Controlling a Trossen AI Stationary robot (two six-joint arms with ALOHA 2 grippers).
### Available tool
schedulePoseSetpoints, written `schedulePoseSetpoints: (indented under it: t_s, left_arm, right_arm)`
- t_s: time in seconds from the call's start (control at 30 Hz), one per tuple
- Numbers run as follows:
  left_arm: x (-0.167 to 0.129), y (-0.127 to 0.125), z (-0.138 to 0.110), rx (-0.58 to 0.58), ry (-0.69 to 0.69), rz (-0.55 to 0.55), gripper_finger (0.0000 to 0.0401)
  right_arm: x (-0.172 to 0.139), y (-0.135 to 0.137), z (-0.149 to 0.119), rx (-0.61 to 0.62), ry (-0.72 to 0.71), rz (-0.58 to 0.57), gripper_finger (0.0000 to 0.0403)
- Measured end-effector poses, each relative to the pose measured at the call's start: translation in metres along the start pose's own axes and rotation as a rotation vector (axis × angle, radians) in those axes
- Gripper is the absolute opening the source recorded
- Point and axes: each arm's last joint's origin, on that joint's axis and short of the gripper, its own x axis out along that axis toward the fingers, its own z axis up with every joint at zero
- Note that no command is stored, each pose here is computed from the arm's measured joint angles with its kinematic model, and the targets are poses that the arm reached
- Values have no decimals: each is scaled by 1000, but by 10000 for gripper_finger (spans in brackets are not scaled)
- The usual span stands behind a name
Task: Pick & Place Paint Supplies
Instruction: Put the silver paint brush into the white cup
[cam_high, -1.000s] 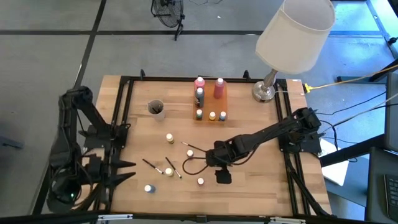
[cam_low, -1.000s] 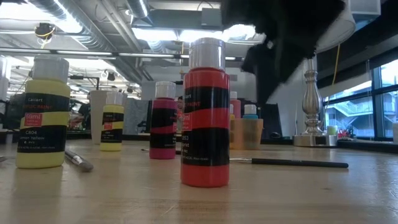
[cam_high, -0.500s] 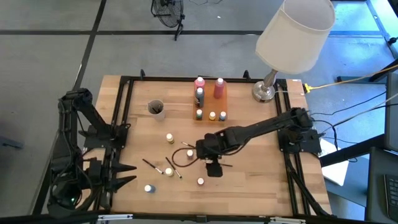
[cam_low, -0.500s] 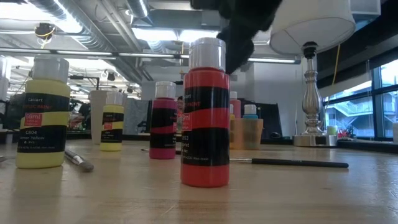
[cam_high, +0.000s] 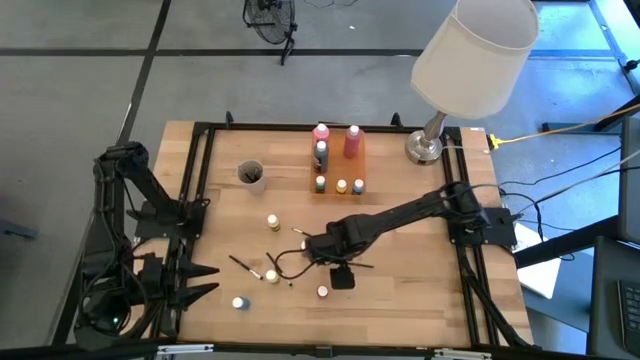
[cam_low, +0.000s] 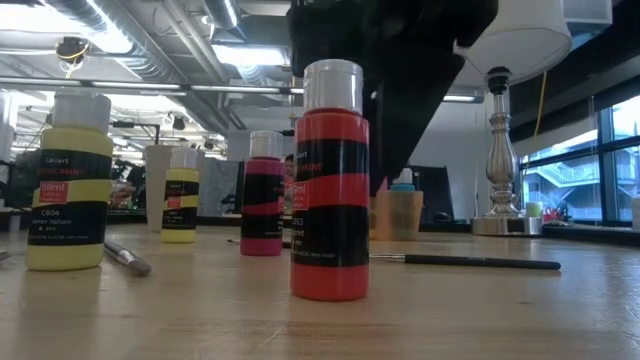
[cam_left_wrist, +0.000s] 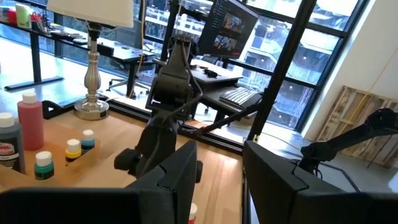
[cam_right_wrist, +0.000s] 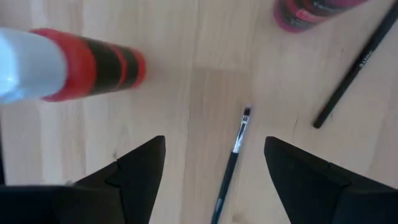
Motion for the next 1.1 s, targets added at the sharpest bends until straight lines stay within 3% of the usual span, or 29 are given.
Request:
schedulePoseSetpoints:
  t_s: [1.1]
  left_arm:
    - [0,-3,-3,-4,16,-11,127]
  right_arm:
    - [50,-8,7,38,43,10,279]
